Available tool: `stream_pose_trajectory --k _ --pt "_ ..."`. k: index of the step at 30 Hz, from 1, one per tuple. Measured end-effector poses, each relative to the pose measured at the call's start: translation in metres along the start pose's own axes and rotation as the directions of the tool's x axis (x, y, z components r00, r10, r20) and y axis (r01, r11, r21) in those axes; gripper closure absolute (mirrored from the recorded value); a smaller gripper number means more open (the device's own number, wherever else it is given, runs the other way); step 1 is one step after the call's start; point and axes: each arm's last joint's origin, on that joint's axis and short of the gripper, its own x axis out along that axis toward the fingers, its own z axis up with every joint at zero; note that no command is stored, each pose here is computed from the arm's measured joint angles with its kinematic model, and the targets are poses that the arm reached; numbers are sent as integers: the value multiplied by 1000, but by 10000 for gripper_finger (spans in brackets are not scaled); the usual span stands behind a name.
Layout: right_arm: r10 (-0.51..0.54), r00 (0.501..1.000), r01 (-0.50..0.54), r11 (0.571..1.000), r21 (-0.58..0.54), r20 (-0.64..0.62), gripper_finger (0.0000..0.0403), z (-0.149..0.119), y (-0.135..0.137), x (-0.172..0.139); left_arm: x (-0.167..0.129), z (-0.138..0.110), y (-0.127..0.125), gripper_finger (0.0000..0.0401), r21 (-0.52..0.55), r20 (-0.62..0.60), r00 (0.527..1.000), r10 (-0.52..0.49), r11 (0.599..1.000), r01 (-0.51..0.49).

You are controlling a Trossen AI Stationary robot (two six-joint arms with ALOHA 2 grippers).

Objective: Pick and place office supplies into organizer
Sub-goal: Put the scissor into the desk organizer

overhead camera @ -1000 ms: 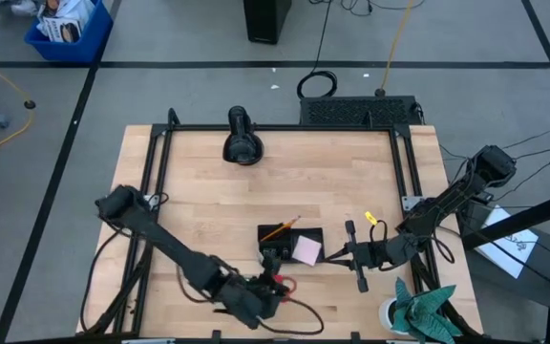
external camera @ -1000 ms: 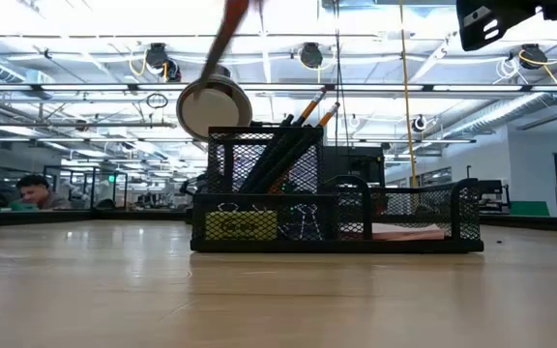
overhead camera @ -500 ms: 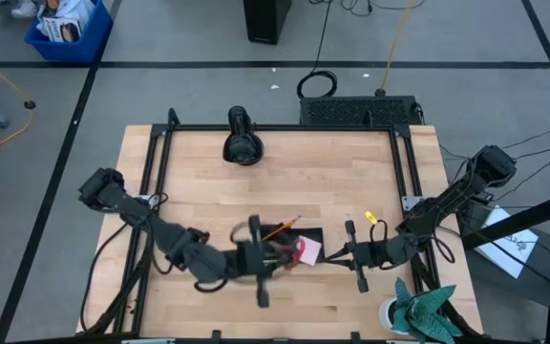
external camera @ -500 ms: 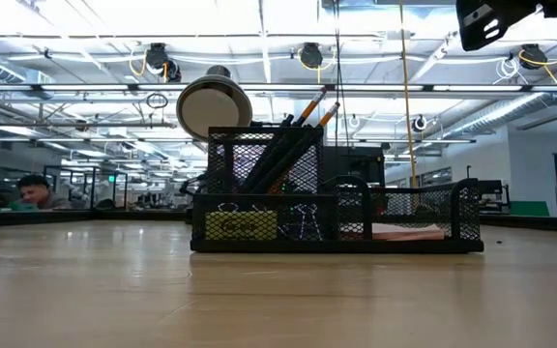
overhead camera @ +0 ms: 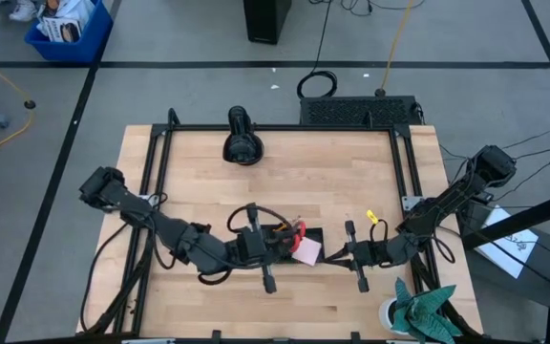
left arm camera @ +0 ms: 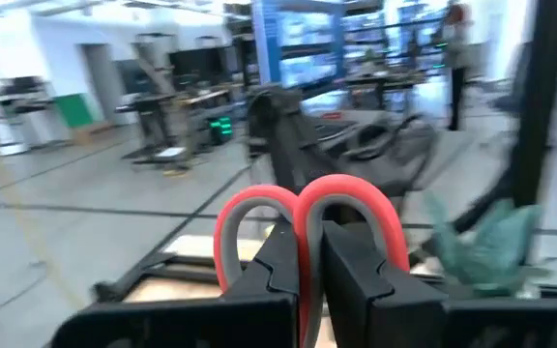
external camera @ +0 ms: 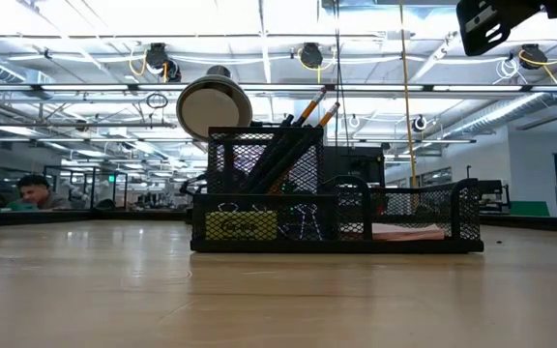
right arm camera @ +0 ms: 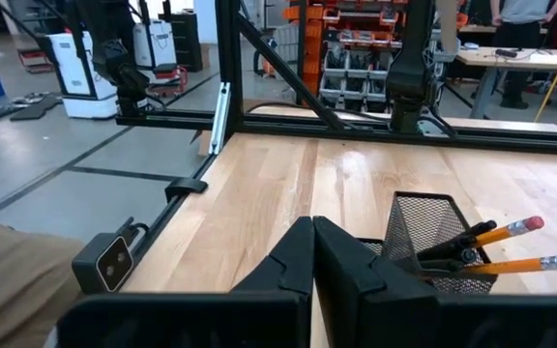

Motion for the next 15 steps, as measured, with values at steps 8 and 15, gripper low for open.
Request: stream_pose_trajectory --k 8,15 --pt "1 1000 -1 1000 2 7 399 1 0 0 4 -46 17 384 -75 -64 994 84 993 -89" --pt "2 1000 -2 1000 7 16 399 2 0 0 4 -96 33 388 -193 -36 995 93 976 -98"
